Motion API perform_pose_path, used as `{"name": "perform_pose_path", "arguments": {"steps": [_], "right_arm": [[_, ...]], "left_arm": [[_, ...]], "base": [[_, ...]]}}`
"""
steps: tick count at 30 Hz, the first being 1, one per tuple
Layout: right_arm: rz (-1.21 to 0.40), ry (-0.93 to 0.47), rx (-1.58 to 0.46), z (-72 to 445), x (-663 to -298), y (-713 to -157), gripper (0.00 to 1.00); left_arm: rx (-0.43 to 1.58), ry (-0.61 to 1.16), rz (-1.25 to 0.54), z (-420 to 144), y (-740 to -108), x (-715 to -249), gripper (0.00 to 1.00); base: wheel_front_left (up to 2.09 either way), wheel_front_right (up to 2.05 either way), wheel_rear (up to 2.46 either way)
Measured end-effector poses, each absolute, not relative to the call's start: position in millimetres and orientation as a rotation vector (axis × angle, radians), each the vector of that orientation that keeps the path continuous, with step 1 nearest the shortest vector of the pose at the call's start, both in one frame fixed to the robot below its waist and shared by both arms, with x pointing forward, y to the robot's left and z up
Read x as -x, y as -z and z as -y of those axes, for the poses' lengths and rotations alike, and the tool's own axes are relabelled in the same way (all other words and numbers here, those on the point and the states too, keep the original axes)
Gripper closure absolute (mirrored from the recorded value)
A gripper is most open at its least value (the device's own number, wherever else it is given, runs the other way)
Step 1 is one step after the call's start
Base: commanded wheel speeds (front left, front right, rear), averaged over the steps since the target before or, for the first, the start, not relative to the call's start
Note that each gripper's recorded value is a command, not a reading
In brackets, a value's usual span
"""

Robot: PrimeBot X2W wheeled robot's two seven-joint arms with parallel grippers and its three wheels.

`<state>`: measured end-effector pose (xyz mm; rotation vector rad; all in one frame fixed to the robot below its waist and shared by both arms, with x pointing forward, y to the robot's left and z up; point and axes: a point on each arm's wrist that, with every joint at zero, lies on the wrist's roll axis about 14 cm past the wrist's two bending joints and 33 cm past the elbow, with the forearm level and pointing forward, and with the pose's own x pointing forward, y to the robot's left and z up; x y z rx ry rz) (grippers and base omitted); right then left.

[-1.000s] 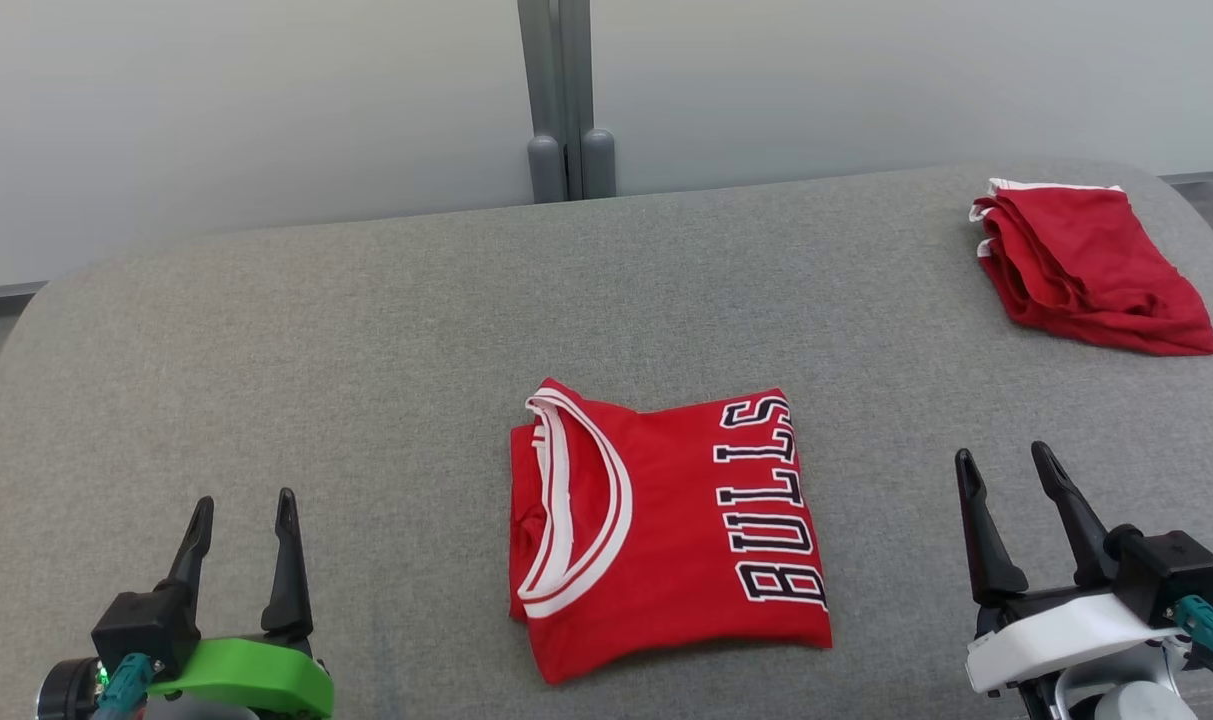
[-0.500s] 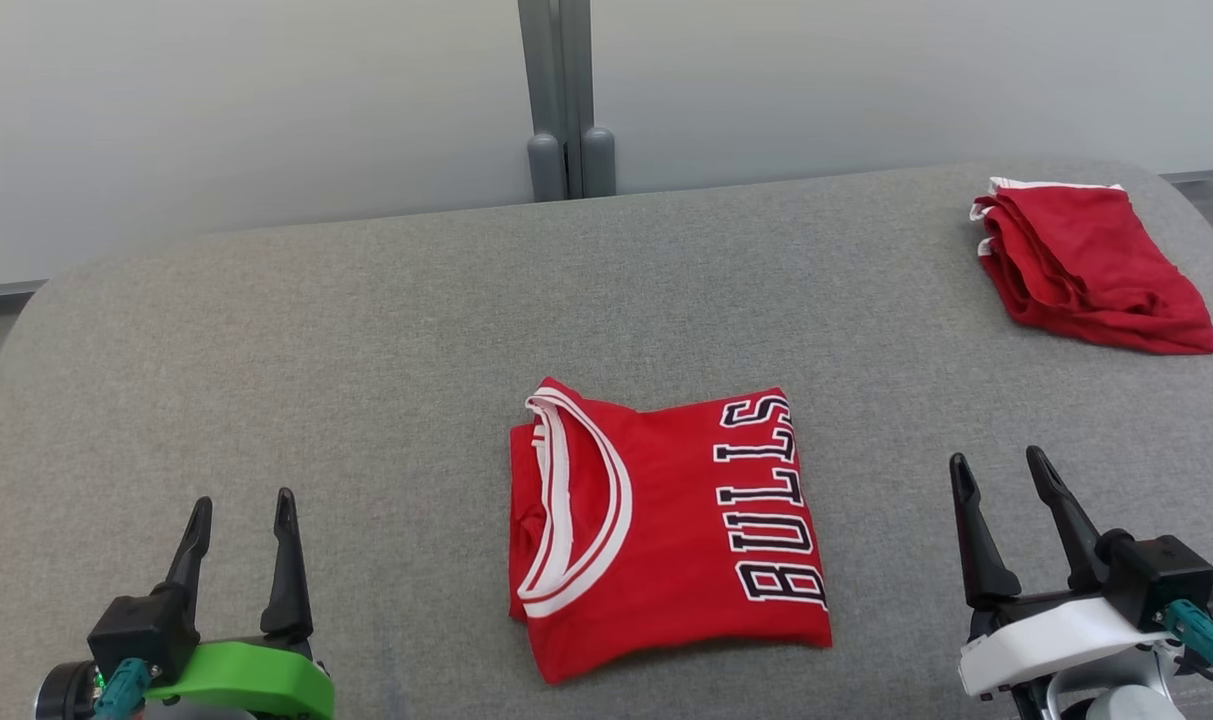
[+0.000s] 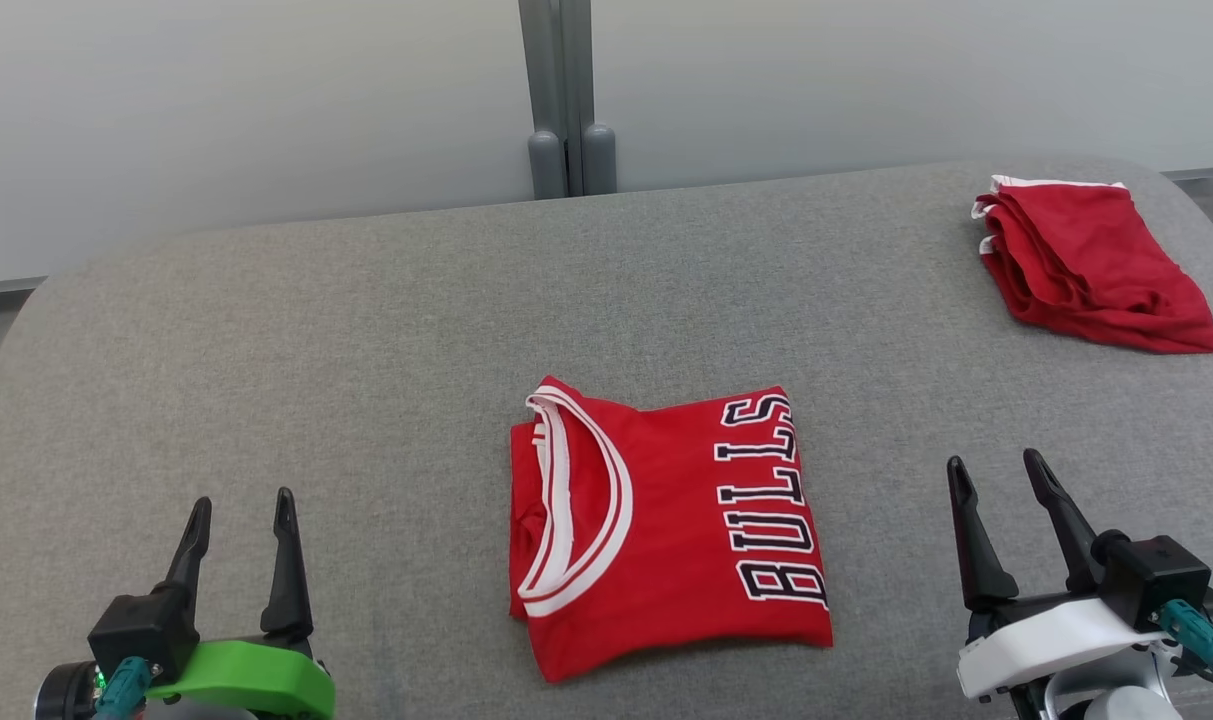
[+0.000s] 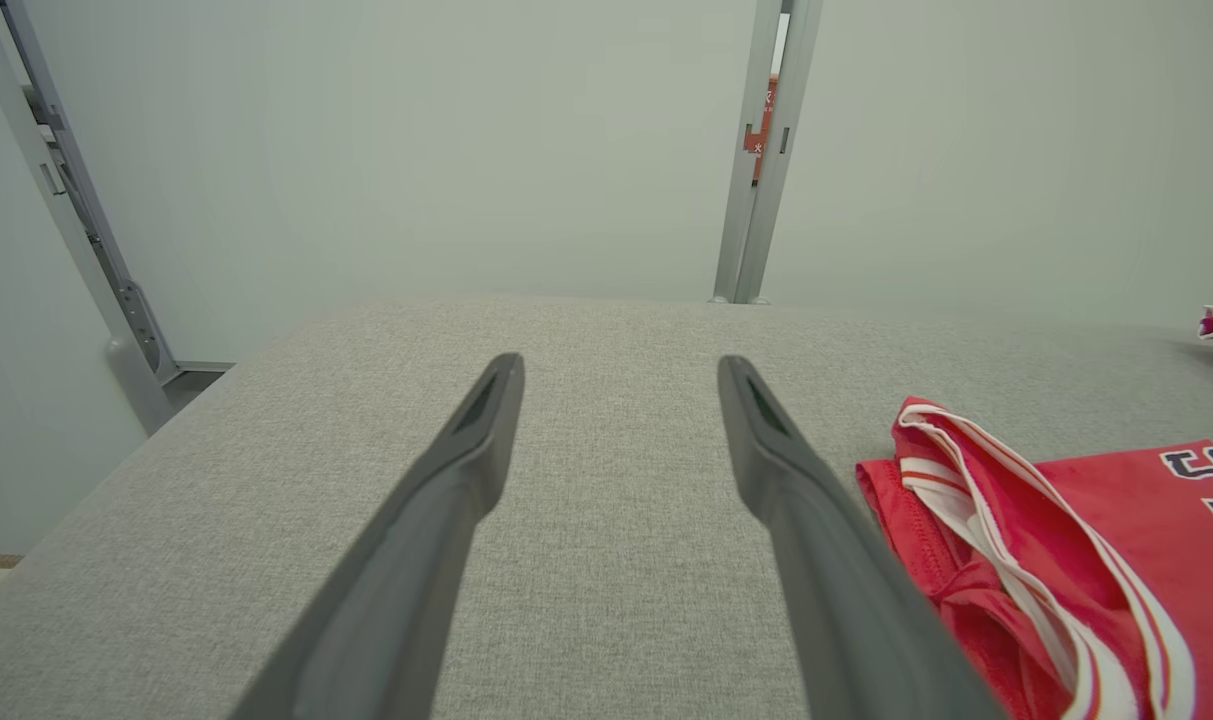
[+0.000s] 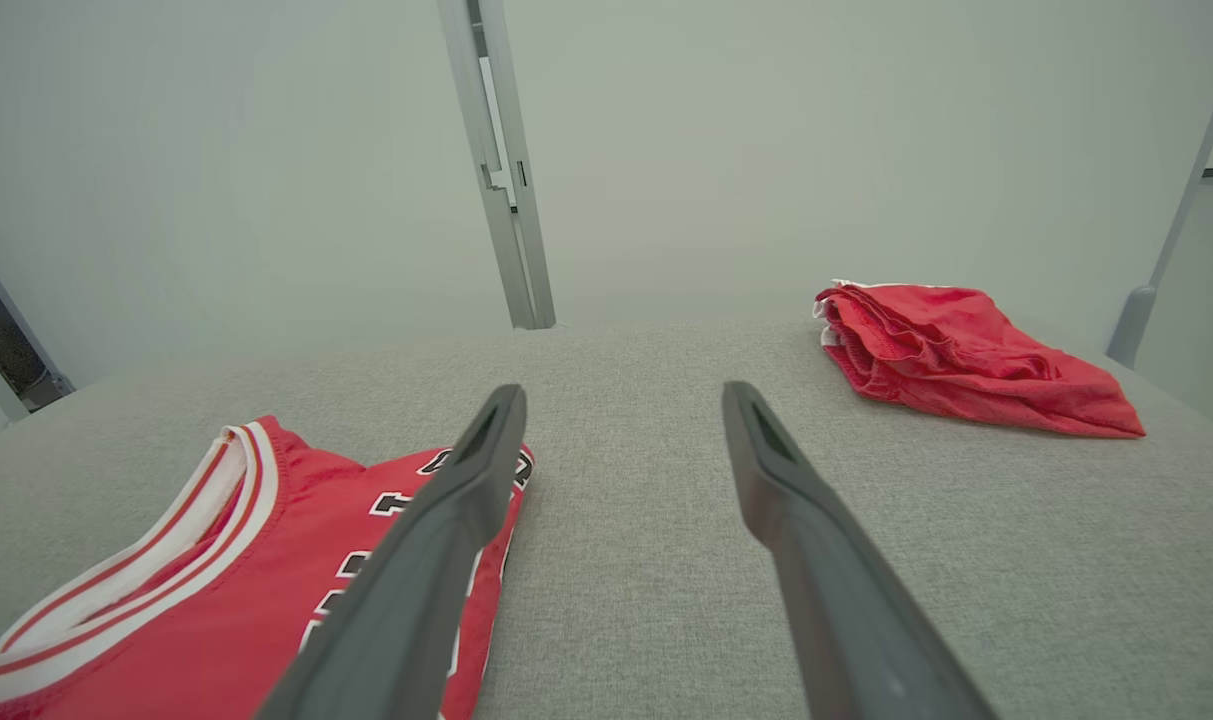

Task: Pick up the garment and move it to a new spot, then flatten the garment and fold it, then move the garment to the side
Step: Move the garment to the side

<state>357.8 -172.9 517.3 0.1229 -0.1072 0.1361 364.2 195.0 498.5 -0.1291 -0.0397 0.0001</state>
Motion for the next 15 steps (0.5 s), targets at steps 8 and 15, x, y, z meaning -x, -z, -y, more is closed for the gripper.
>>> {"name": "perform_pose_path", "arguments": {"steps": [8,15], "right_arm": [[0.105,-0.18,-0.131,157,-364,-518,0.0],[0.095,-0.28,-0.112,125,-388,-523,0.0]], "left_arm": [[0.127,-0.001,0.029,-195,-495,-364,0.0],[0.131,-0.004,0.023,-194,-492,-364,0.0]], "base": [[0.0,0.0,0.0],[0.0,0.0,0.0]]}}
